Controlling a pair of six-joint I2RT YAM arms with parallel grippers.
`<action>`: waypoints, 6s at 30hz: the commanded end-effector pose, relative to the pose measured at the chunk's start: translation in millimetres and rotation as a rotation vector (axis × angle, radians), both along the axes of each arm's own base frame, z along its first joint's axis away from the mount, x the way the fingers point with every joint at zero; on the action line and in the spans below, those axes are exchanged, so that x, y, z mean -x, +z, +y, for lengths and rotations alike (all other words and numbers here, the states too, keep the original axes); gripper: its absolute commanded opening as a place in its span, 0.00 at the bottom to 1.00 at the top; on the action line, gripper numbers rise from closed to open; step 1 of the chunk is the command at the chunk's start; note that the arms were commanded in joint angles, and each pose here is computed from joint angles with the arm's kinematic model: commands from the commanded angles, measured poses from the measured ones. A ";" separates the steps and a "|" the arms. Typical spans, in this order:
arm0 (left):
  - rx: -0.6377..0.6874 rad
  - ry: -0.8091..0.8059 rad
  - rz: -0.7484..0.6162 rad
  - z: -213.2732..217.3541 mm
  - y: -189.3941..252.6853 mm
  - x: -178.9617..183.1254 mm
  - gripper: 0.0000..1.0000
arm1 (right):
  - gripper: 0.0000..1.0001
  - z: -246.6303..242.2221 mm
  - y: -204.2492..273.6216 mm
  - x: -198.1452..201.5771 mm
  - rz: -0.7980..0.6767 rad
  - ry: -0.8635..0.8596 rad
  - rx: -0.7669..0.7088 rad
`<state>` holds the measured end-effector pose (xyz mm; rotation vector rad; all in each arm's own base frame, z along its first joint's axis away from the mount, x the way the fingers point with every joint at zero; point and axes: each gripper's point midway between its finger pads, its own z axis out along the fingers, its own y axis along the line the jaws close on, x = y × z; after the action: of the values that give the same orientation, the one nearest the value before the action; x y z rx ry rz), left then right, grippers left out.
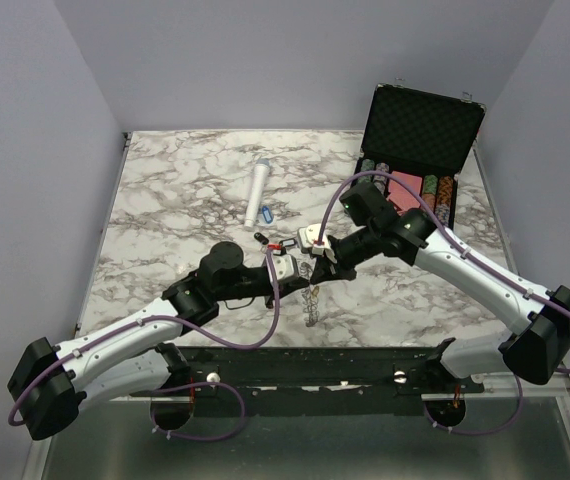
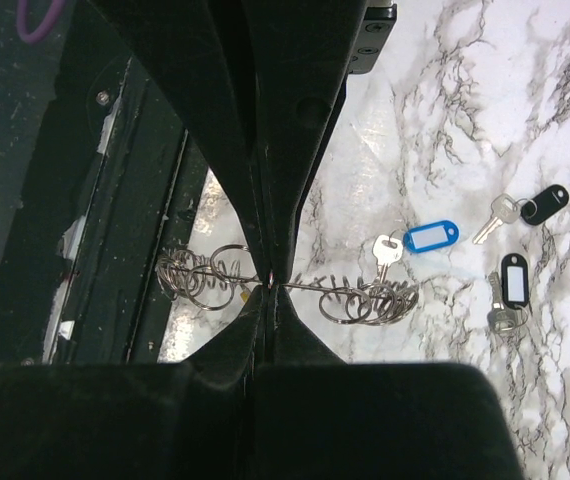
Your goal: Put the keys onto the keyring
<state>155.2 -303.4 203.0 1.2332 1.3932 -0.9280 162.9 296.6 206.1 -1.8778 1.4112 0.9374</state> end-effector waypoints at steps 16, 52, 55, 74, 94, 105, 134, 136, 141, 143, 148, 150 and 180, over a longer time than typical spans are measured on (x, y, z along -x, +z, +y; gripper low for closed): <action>0.442 0.151 0.096 20.2 53.7 -1.3 0.00 | 0.56 -4.2 49.2 3.9 0.261 -0.150 -0.276; 0.653 0.391 0.236 28.4 79.3 -40.4 0.00 | 0.49 8.4 62.1 -39.9 0.099 -0.342 -0.469; 0.630 0.418 0.239 27.5 78.6 -44.0 0.00 | 0.49 9.1 60.2 -46.9 0.071 -0.363 -0.445; 0.612 0.432 0.234 26.9 81.5 -44.4 0.00 | 0.24 9.4 58.5 -44.5 0.047 -0.320 -0.423; 0.707 0.386 0.232 31.8 92.5 -35.0 0.00 | 0.00 7.3 50.8 -35.8 0.028 -0.268 -0.392; 0.756 0.342 0.225 31.9 94.1 -29.3 0.00 | 0.07 7.9 45.5 -10.8 0.034 -0.135 -0.389; 0.580 0.034 0.022 25.6 76.2 21.0 0.00 | 0.38 11.3 71.8 9.2 0.224 -0.100 -0.500; 0.587 0.036 0.024 25.1 77.2 20.0 0.00 | 0.34 11.7 70.6 10.2 0.229 -0.095 -0.497; 0.596 0.027 0.026 24.6 79.7 21.2 0.00 | 0.29 11.7 62.1 10.8 0.237 -0.104 -0.484; 0.597 0.027 0.029 24.8 79.5 21.8 0.00 | 0.27 11.8 59.7 11.1 0.238 -0.105 -0.480; 0.609 0.029 0.027 25.9 82.2 21.5 0.00 | 0.24 12.5 57.0 13.1 0.242 -0.094 -0.473; 0.615 0.033 0.027 26.0 83.2 20.9 0.00 | 0.23 13.7 56.5 14.4 0.241 -0.088 -0.471; 0.632 0.076 0.043 27.7 80.9 13.7 0.00 | 0.27 18.5 58.1 22.1 0.272 -0.061 -0.473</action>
<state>143.0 -280.0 267.3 0.7127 1.1085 -1.2255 151.7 310.5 266.6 -1.3610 1.2644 1.3387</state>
